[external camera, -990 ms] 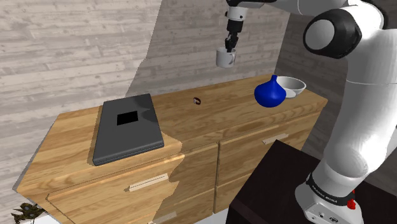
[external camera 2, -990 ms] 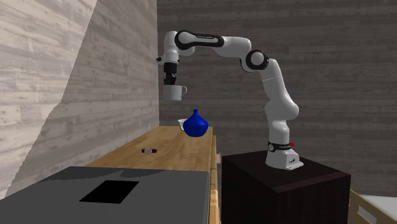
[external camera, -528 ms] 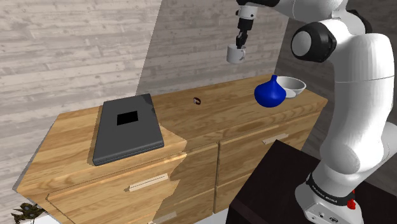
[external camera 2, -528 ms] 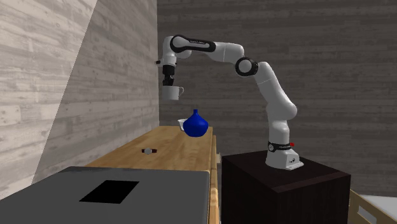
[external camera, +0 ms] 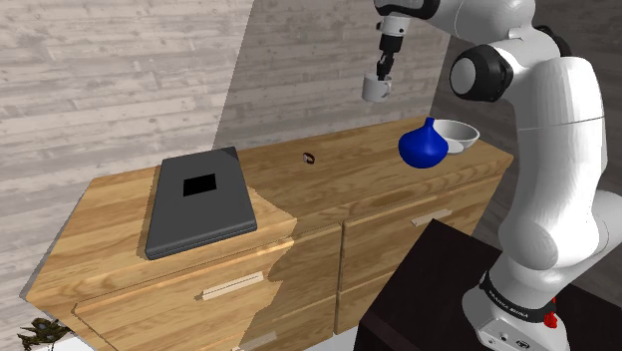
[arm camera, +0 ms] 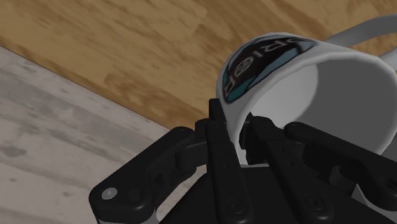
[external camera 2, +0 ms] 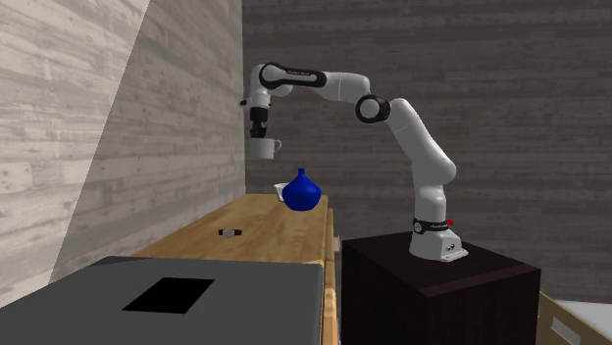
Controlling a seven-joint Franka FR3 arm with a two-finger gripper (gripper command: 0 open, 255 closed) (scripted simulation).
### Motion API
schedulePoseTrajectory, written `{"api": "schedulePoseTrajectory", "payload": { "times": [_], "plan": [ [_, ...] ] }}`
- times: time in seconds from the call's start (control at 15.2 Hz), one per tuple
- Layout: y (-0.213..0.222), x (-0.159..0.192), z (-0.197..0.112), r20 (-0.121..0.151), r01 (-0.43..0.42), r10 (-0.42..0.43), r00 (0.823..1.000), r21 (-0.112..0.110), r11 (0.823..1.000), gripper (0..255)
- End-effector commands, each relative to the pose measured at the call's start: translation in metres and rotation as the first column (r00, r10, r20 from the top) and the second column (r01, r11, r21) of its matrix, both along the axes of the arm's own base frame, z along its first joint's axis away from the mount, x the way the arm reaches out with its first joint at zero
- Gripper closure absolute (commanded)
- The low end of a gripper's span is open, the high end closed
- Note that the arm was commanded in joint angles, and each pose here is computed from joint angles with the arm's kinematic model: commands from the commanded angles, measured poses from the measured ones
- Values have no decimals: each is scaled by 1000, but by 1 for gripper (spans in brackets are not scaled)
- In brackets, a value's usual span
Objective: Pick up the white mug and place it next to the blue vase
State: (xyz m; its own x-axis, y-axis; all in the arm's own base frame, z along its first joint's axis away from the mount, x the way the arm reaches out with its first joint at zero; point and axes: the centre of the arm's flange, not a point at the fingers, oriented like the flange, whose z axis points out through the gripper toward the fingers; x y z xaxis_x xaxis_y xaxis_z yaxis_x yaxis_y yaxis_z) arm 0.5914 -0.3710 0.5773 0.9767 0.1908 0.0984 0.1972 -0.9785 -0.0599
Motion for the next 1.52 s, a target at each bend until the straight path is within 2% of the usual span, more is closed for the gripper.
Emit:
{"api": "schedulePoseTrajectory", "payload": {
  "times": [0.0,1.45],
  "plan": [
    [0,-1,-11,1,0,0,1000,-1,1000,255],
    [0,-1,-127,1,0,0,1000,-1,1000,255]
  ]
}}
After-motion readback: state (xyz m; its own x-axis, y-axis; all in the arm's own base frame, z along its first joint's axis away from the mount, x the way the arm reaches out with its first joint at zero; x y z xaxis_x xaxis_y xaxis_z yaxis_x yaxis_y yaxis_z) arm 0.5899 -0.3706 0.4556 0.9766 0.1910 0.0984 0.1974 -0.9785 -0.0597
